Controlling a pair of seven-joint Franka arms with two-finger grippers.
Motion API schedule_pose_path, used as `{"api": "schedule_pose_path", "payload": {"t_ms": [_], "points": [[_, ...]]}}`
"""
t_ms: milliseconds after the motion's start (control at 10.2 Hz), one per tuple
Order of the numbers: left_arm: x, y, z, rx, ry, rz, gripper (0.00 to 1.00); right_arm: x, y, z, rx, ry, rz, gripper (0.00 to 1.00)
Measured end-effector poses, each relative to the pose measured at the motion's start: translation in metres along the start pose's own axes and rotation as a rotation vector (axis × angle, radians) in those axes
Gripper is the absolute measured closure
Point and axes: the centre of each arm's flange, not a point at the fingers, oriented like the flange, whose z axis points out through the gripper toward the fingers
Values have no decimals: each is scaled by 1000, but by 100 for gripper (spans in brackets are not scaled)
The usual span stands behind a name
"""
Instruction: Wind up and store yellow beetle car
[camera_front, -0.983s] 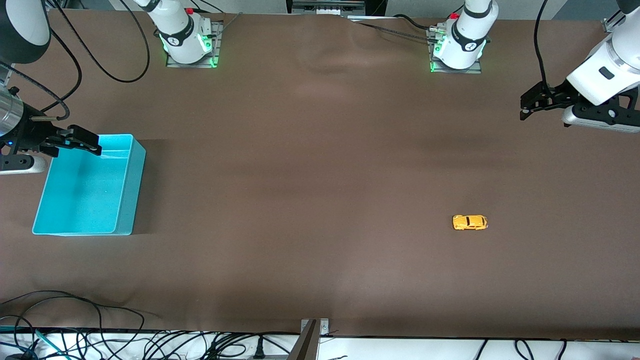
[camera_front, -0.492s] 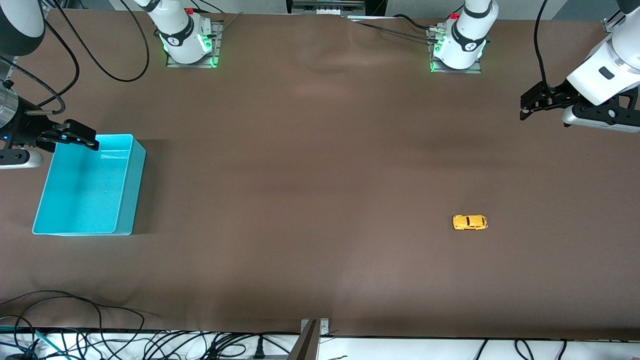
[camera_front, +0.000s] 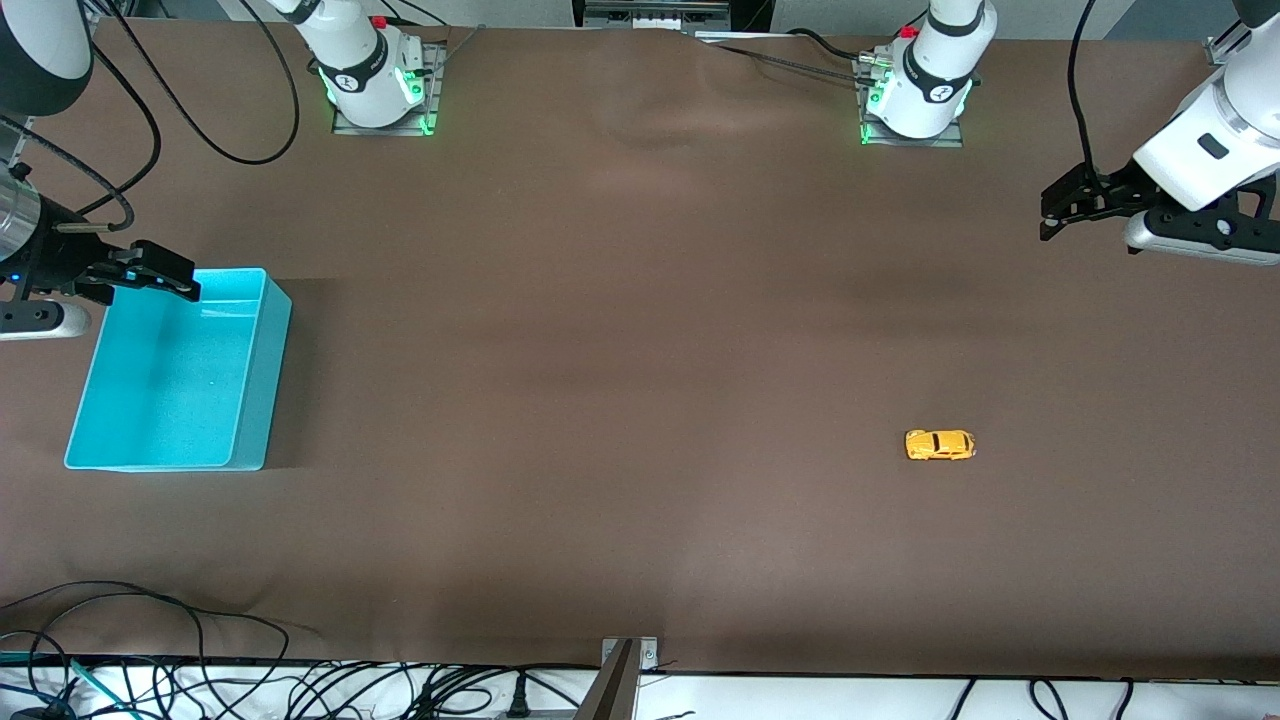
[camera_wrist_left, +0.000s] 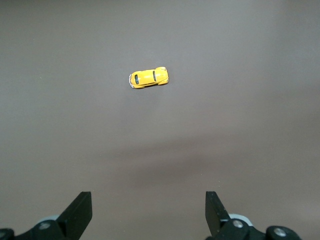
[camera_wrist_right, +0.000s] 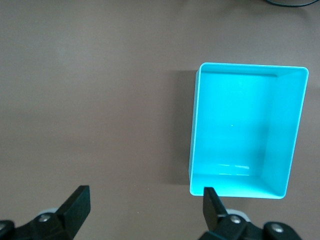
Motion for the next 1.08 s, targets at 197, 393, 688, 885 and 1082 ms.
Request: {"api": "schedule_pose_path", "payload": {"t_ms": [197,393,688,885,1082], "points": [[4,-2,8,-3,-14,-1,0,0,-1,1,0,-3,-2,0],[7,-5,14,-7,-26,-6,0,1,-2,3,0,-7,-4,0],[12,-1,23,-10,-43,4,0,2,-1,5,0,-8,-3,0],[19,0,26,-14,-45,36,0,4,-1,9,1,-14,-2,0],[31,-2,34,-25,-55,162,0,5,-1,10,1,-15,-2,0]]}}
